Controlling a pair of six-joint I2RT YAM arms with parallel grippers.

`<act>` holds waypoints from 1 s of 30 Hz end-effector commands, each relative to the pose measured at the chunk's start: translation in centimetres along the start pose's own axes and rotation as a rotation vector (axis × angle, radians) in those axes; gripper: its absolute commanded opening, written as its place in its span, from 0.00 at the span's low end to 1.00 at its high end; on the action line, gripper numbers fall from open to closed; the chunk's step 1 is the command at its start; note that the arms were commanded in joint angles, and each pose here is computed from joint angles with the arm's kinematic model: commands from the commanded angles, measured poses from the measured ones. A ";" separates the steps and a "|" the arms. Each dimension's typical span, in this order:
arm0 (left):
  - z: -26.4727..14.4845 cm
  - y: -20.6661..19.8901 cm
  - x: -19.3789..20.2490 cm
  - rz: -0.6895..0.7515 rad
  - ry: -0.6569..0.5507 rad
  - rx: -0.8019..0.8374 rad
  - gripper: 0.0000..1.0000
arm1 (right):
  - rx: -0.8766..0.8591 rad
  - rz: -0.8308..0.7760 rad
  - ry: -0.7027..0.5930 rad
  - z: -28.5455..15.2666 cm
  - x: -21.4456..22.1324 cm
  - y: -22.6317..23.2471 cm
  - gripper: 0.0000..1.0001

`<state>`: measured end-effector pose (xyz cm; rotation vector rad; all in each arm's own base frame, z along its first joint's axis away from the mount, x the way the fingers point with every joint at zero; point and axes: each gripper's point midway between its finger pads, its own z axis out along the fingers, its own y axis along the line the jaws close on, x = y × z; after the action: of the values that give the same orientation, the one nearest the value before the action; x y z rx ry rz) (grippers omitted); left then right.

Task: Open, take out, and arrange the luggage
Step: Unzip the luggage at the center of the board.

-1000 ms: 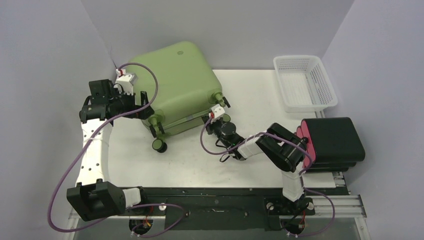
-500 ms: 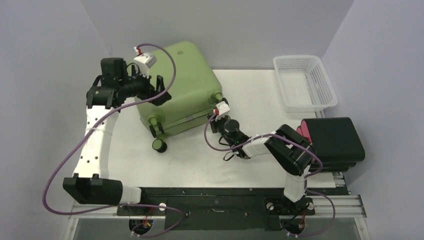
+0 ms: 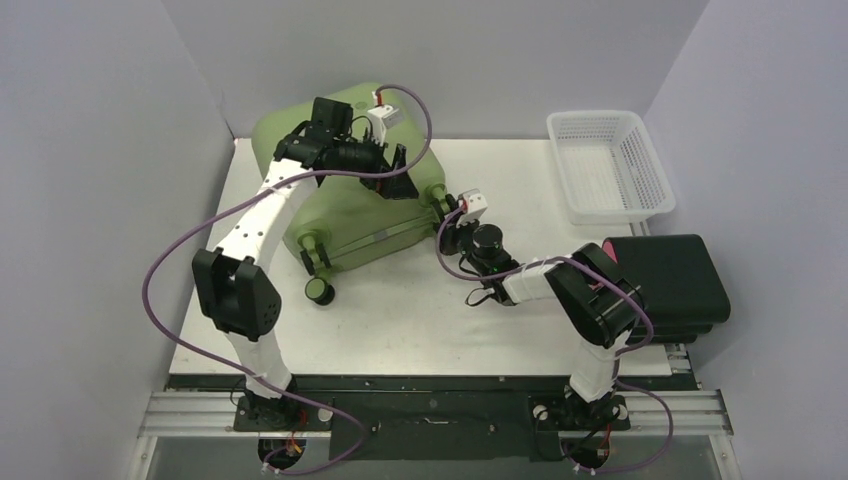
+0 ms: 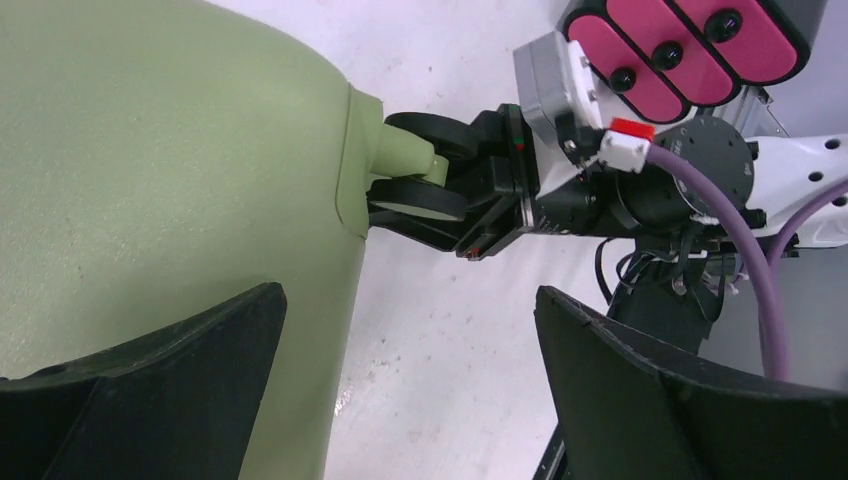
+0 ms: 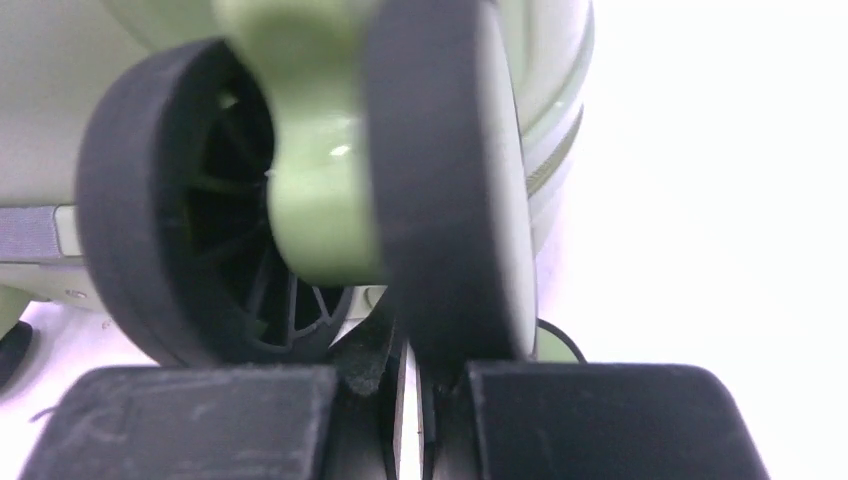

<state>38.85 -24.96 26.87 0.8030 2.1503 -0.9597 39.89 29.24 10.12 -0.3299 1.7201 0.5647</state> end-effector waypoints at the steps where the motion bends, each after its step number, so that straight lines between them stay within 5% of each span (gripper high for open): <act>1: 1.1 1.3 -0.2 0.020 -0.067 -0.008 0.96 | 0.075 0.082 -0.044 0.1 -2.9 -4.2 0.00; 9: 2.4 4.3 4.2 -0.002 0.015 -0.105 0.96 | 0.018 0.164 0.032 1.3 -4.0 -6.5 0.00; 20: 2.9 2.5 -9.7 0.018 -0.289 -0.058 0.96 | -0.093 0.163 0.089 2.4 -4.7 -6.1 0.00; 30: 11.9 1.6 -10.3 -0.085 -0.246 0.022 0.96 | -0.072 0.172 0.108 2.8 -4.4 -6.8 0.00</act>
<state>49.40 -33.75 27.59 0.6237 1.9853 -1.0066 44.00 25.48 10.46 -0.3251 1.9061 0.7886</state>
